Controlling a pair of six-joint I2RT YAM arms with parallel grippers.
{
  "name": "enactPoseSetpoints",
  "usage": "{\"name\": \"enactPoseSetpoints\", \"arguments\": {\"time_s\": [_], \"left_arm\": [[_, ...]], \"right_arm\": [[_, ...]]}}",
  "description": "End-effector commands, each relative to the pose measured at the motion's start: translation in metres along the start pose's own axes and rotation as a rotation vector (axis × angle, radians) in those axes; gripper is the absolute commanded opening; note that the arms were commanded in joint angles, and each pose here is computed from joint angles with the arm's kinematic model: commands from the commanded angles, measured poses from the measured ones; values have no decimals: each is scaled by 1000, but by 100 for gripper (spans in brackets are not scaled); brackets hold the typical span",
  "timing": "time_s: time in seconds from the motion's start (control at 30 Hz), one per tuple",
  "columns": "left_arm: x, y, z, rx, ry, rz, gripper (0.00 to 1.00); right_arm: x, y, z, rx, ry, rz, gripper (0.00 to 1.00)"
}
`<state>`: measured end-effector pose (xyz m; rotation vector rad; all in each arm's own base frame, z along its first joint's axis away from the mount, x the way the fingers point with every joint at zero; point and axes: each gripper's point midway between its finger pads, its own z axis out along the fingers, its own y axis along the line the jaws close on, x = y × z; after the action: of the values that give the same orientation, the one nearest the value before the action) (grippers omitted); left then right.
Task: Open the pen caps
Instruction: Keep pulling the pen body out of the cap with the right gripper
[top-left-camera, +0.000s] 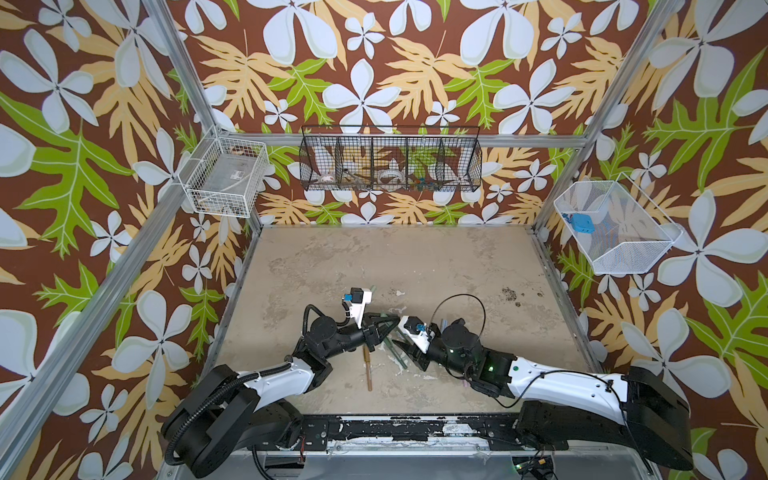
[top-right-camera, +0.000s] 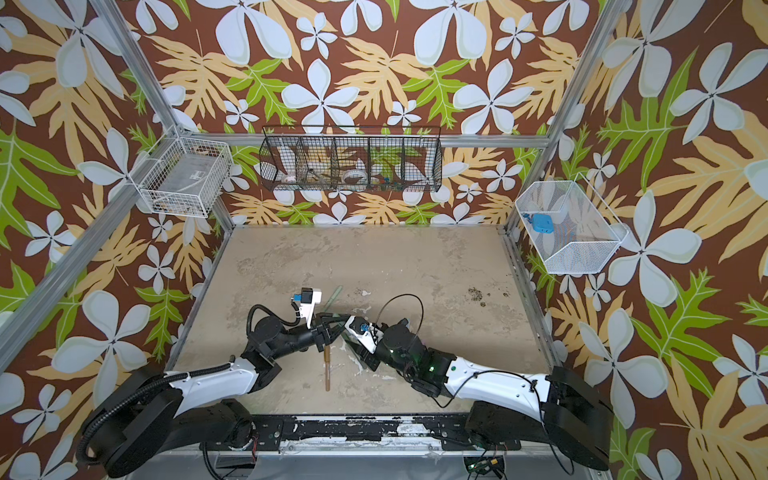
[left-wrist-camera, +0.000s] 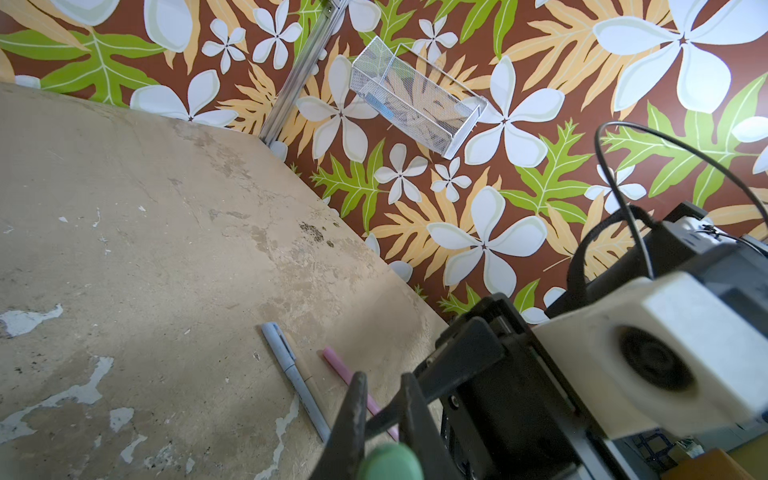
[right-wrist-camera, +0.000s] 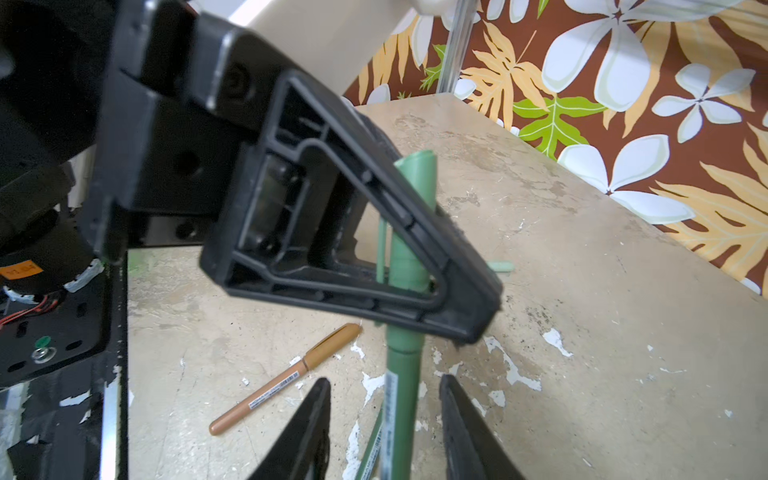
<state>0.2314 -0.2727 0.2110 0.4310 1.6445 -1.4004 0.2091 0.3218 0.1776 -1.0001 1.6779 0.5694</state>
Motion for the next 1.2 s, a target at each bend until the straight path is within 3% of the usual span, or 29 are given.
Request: {"name": "enactPoseSetpoints", "arguments": {"time_s": [0.0, 0.43, 0.67, 0.8, 1.03, 1.17], "left_arm": [[-6, -14, 2, 70, -11, 12, 0], [-3, -15, 6, 93, 9, 1, 0], [-5, -14, 4, 77, -1, 9, 0], [-8, -9, 3, 44, -22, -7, 0], [-19, 9, -8, -70, -84, -12, 0], [-28, 13, -21, -87, -136, -24, 0]], "right_arm": [[-8, -4, 1, -5, -36, 33, 38], [-9, 4, 10, -68, -30, 44, 25], [-4, 5, 14, -70, -7, 33, 0], [0, -5, 14, -7, 1, 42, 0], [6, -19, 15, 292, 62, -56, 0], [9, 1, 23, 182, 74, -54, 0]]}}
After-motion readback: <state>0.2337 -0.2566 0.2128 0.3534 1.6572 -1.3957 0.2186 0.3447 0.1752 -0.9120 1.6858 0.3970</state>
